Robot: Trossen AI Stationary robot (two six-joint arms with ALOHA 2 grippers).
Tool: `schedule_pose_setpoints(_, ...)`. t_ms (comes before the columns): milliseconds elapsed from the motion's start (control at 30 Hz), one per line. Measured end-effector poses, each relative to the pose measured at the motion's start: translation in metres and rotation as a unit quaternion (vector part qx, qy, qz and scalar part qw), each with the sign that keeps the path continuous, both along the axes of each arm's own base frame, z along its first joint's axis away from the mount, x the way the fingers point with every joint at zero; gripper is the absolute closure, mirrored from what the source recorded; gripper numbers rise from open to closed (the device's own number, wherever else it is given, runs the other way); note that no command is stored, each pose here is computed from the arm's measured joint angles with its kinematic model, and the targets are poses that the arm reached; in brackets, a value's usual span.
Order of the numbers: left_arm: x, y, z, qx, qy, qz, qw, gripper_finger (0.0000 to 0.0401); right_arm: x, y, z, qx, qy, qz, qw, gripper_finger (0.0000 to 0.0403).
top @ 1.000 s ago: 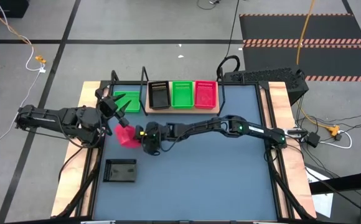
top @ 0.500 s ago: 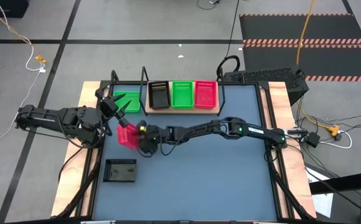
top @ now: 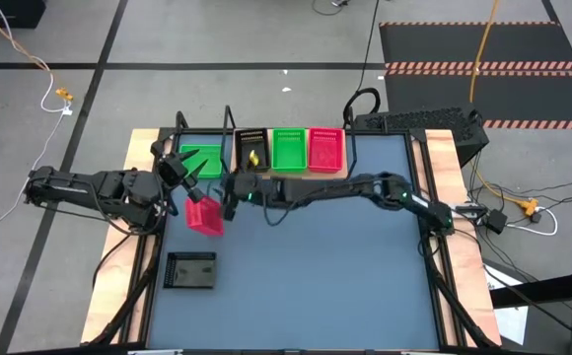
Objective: Stack baskets on shelf by color
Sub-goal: Stack the red bin on top of the red bin on the shelf
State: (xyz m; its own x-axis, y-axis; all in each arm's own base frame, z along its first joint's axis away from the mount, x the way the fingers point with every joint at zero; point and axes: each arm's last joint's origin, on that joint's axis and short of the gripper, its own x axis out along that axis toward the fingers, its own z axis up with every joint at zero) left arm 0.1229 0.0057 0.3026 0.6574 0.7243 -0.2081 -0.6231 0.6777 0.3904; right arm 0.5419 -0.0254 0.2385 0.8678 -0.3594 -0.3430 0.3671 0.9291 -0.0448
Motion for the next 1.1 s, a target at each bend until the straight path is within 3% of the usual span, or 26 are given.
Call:
schedule_pose_setpoints(67, 0.0, 0.0, 0.0, 0.0, 0.0, 0.0, 1.0, 0.0233, -0.002, -0.009, 0.012, 0.108, -0.052, 0.029, 0.992, 0.0222)
schedule_pose_setpoints(167, 0.0, 0.0, 0.0, -0.001, -0.001, 0.0, 1.0, 0.0233, 0.0, -0.014, 0.007, 0.233, -0.129, 0.071, 0.961, 0.0222)
schedule_pose_setpoints(333, -0.002, 0.0, 0.001, -0.012, -0.018, 0.004, 1.0, 0.0233, -0.003, -0.01, -0.026, 0.331, -0.154, 0.067, 0.929, 0.0222)
schedule_pose_setpoints(533, -0.001, 0.0, 0.004, -0.014, -0.035, 0.003, 0.999, 0.0233, -0.003, -0.001, -0.045, 0.317, -0.234, 0.055, 0.918, 0.0222)
schedule_pose_setpoints(800, -0.006, -0.001, -0.003, -0.003, 0.045, -0.022, 0.999, 0.0233, 0.007, 0.025, -0.062, 0.321, -0.207, 0.084, 0.92, 0.0222)
schedule_pose_setpoints(867, -0.01, -0.001, 0.0, -0.032, 0.063, -0.043, 0.997, 0.0233, 0.007, 0.028, -0.06, 0.314, -0.211, 0.088, 0.921, 0.0222)
schedule_pose_setpoints(967, -0.016, -0.005, 0.007, -0.114, 0.069, -0.087, 0.987, 0.0233, 0.007, 0.028, -0.056, 0.328, -0.232, 0.089, 0.912, 0.0222)
schedule_pose_setpoints(1100, -0.026, -0.012, 0.0, -0.24, 0.129, -0.135, 0.953, 0.0249, 0.007, 0.025, -0.057, 0.336, -0.233, 0.071, 0.91, 0.0222)
